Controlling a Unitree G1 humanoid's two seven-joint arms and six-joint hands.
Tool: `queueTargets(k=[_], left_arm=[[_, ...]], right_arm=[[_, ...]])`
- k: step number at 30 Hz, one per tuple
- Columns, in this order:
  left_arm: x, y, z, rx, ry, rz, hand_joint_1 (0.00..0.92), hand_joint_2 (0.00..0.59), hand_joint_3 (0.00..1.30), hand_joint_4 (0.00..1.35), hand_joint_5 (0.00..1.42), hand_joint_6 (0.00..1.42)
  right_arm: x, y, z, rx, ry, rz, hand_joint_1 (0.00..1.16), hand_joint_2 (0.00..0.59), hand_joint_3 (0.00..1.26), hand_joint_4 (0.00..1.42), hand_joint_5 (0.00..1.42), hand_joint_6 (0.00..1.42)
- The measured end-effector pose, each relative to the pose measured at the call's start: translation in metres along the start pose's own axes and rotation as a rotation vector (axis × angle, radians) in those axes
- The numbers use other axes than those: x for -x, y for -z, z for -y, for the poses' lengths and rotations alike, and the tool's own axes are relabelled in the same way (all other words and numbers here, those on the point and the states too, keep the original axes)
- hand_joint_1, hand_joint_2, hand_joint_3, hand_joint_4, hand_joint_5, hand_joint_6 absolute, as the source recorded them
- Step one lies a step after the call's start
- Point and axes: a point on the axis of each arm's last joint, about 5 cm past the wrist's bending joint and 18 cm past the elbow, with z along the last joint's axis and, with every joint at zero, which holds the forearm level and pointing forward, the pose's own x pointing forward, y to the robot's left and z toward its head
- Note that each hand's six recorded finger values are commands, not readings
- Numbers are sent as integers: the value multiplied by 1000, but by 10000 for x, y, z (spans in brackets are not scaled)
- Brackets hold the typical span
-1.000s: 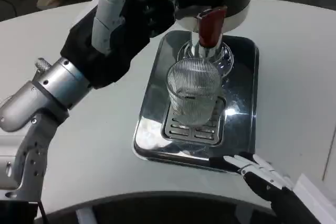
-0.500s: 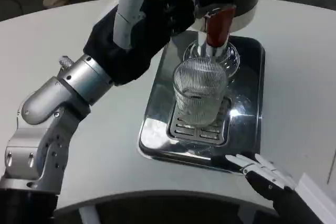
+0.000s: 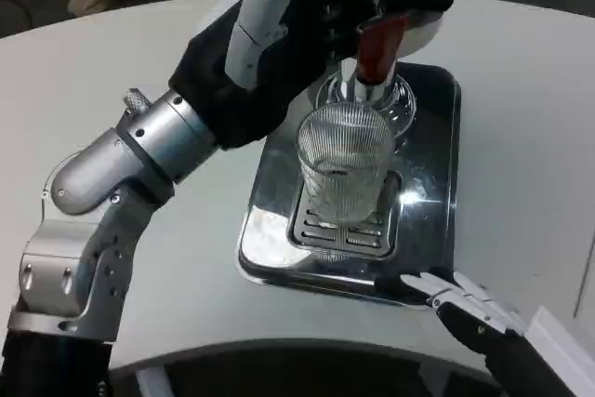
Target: Grasp the cup under the faucet to collect the drink, then remove the cup.
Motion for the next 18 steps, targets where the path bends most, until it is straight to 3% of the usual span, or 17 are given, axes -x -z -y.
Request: queueTargets(k=[11, 18], left_arm=[[-4, -4, 4, -9, 4, -5, 0, 9, 139, 112, 238, 159], [6, -61, -9, -118, 53, -35, 0, 13, 159, 121, 238, 131]], right_arm=[[-1, -1, -3, -2, 1, 1, 630, 510, 193, 116, 38, 2], [-2, -3, -7, -5, 1, 2, 630, 510, 193, 116, 38, 2]])
